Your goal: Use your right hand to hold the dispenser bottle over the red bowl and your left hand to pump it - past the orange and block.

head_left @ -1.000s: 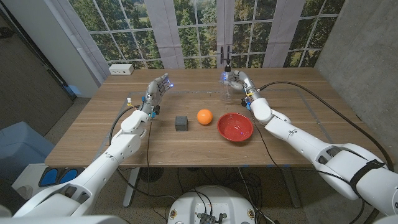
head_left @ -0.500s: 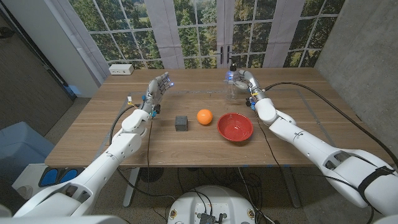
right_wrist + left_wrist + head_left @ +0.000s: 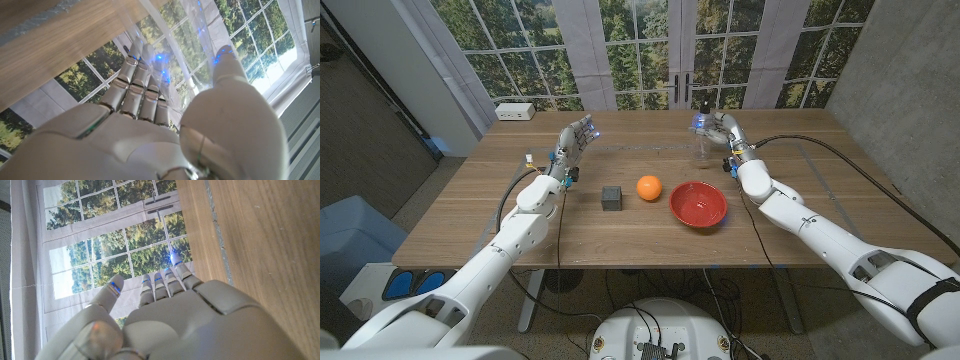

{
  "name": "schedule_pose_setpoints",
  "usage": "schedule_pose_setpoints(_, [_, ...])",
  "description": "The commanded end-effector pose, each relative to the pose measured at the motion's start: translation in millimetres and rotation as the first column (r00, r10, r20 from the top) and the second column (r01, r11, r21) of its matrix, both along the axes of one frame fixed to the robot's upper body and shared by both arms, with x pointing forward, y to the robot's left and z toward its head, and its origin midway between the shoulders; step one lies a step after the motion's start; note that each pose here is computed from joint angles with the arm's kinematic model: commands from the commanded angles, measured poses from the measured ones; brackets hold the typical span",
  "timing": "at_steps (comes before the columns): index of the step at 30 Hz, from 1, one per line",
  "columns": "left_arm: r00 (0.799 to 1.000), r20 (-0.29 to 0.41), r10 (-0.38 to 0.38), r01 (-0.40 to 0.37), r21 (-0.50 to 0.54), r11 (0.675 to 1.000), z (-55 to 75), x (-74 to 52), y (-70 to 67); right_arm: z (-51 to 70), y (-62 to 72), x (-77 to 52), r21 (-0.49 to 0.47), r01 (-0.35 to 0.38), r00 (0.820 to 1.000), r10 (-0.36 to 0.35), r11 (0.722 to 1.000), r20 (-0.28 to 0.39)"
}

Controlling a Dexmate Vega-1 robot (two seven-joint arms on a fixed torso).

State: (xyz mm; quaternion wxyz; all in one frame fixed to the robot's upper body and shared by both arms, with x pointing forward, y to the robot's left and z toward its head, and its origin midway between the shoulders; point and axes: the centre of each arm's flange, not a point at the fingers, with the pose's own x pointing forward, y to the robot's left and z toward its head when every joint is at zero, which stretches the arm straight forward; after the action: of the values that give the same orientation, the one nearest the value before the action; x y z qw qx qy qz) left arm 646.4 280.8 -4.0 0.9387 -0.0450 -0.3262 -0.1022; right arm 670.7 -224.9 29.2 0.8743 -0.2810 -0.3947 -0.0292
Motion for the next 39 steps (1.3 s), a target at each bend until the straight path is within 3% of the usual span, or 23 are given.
schedule_pose_setpoints(1, [1.0,0.009,0.003,-0.003,0.002,1.0,0.5,-4.6,-1.5,0.5,-12.5,-3.1,0.042,-0.011,1.0,0.011,0.999,-0.008])
schedule_pose_setpoints(17, [1.0,0.019,-0.008,0.008,0.001,1.0,-1.5,-10.4,-5.2,-2.6,-38.0,-7.3,0.099,0.063,0.998,-0.06,0.993,-0.03])
schedule_pose_setpoints(27, [1.0,0.029,-0.007,0.007,0.001,1.0,0.5,-17.5,-7.4,-2.0,-51.8,-15.4,0.102,0.059,0.997,-0.053,0.993,-0.059])
schedule_pose_setpoints(39, [0.999,0.032,-0.014,0.014,0.012,1.0,2.1,-19.0,-11.1,-4.7,-58.4,-28.4,0.107,0.079,0.997,-0.075,0.991,-0.035])
